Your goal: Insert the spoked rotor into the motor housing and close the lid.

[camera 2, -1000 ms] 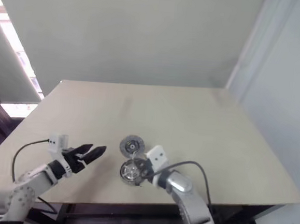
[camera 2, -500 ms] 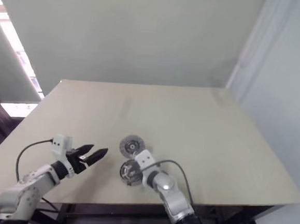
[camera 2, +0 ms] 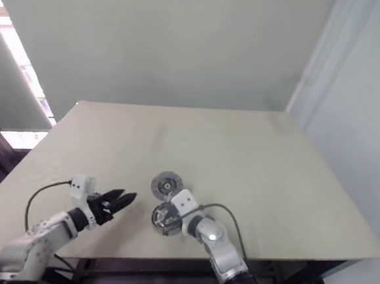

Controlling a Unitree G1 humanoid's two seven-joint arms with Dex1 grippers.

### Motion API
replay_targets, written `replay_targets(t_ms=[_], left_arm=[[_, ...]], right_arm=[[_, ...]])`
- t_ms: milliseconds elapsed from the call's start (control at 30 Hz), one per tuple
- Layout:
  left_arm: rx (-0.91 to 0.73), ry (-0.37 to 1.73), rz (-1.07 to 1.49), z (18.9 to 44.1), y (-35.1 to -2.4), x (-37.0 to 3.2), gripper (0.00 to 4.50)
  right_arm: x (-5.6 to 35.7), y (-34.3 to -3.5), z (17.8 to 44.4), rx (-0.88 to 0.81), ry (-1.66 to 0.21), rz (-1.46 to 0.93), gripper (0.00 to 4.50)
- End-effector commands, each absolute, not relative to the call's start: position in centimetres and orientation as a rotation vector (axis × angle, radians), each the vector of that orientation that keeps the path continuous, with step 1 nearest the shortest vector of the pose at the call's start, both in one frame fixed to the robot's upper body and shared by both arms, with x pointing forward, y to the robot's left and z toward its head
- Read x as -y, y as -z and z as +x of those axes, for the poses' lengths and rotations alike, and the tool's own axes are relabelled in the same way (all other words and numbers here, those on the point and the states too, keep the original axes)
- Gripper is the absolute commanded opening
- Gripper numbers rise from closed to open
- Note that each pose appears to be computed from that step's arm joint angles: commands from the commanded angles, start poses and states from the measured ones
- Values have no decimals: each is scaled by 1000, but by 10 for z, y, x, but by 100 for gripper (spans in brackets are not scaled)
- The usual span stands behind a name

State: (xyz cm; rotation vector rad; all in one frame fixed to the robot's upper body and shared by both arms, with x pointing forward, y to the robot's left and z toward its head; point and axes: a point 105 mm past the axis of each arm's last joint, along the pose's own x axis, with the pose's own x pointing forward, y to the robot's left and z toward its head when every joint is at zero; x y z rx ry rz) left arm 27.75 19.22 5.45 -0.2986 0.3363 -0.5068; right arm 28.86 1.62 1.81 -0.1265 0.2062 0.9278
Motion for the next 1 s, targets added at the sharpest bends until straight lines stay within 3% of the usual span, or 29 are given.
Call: replay_targets(t_ms=[33,133,167,300,467,800,900,1000], left_arm=[[-314,527,-298,279,-59,-189,138],[-321,524,-298,278,-56,-189,23],[-324,525,-297,278,-55,-189,3],[-337,534,-289,277,-52,-187,3],[-337,544,-280,278,-51,-184,3],[-340,553,-274,277,-47,-181,3],[-340,556,-272,278,-46,-181,0],[-344,562,-267,278,-45,-180,0]], right_arm=[[-15,-39,289,-138,-932,-113,0],[-10,-45,289,-122,-925,-109,0],[-9,-48,289,-116,-922,-99,0],[-6,-43,289,-150,-909,-83,0],[-2,8,280,-313,-940,-262,0],[6,-32,296,-186,-913,-159,0],[6,-42,291,-201,-971,-152,60],[7,-55,288,-146,-1002,-238,165]])
